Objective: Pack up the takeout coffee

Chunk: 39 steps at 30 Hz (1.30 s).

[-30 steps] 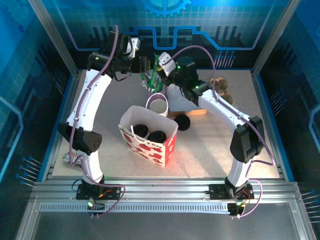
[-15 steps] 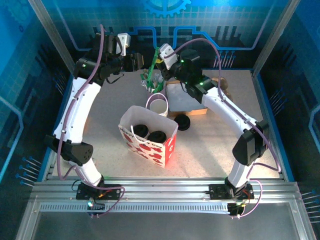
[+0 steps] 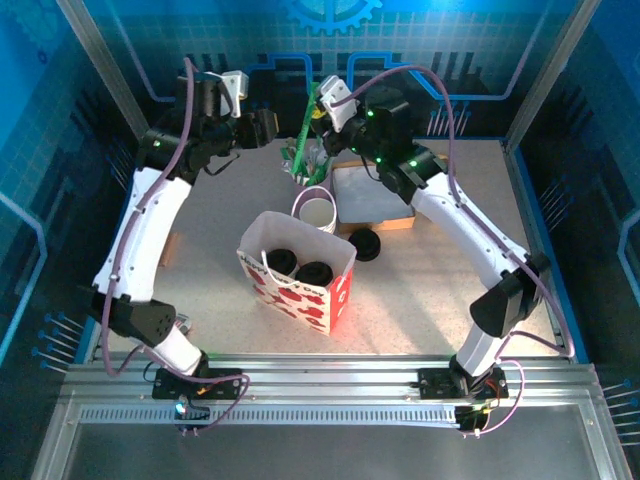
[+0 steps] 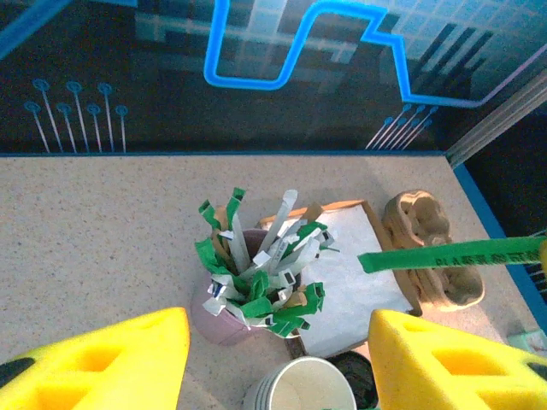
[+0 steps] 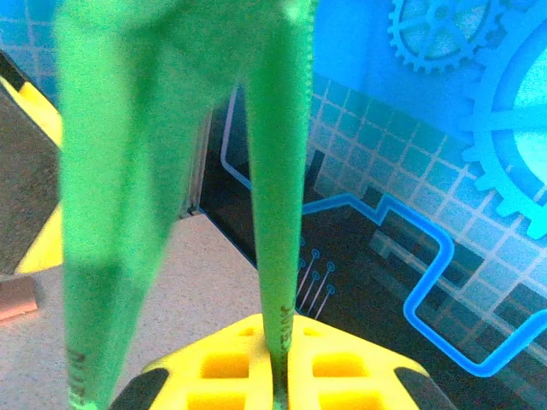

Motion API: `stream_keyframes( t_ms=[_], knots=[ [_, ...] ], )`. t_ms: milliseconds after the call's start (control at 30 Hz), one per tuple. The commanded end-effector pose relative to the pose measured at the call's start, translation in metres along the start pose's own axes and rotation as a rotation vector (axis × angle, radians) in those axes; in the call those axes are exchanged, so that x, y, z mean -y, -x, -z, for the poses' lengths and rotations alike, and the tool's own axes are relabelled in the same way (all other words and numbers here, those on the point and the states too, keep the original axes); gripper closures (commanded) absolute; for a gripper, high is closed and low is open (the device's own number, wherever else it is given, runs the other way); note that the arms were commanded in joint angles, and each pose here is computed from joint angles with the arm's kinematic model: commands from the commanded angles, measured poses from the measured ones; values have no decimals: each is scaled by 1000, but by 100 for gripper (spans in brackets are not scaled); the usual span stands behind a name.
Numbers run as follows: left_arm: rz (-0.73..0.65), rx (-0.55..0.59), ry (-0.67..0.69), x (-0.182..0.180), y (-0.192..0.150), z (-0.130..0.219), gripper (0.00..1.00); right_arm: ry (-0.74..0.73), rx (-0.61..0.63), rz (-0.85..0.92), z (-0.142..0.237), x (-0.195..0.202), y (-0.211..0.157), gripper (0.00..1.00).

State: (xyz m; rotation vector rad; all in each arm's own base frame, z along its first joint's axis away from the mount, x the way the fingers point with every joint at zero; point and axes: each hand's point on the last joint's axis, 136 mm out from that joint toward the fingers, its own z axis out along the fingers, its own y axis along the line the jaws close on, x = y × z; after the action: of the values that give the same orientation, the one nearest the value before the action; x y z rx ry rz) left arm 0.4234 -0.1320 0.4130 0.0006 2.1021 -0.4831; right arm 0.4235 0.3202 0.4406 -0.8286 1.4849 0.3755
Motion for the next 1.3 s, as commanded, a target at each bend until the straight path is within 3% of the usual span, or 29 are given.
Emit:
stream_keyframes(
  t_ms=[0, 500, 767, 1267],
  knots=[
    [19, 68, -18, 0, 13, 16, 42, 37, 84, -2, 31, -13, 46, 90],
    [38, 103, 24, -17, 5, 36, 42, 200, 123, -59, 108, -77, 76, 90],
    [45, 108, 22, -18, -4, 46, 42, 312, 69, -81, 132, -122, 52, 90],
    [68, 83, 21, -23, -27, 50, 42, 447, -2, -89, 137, -178, -2, 89]
  ],
)
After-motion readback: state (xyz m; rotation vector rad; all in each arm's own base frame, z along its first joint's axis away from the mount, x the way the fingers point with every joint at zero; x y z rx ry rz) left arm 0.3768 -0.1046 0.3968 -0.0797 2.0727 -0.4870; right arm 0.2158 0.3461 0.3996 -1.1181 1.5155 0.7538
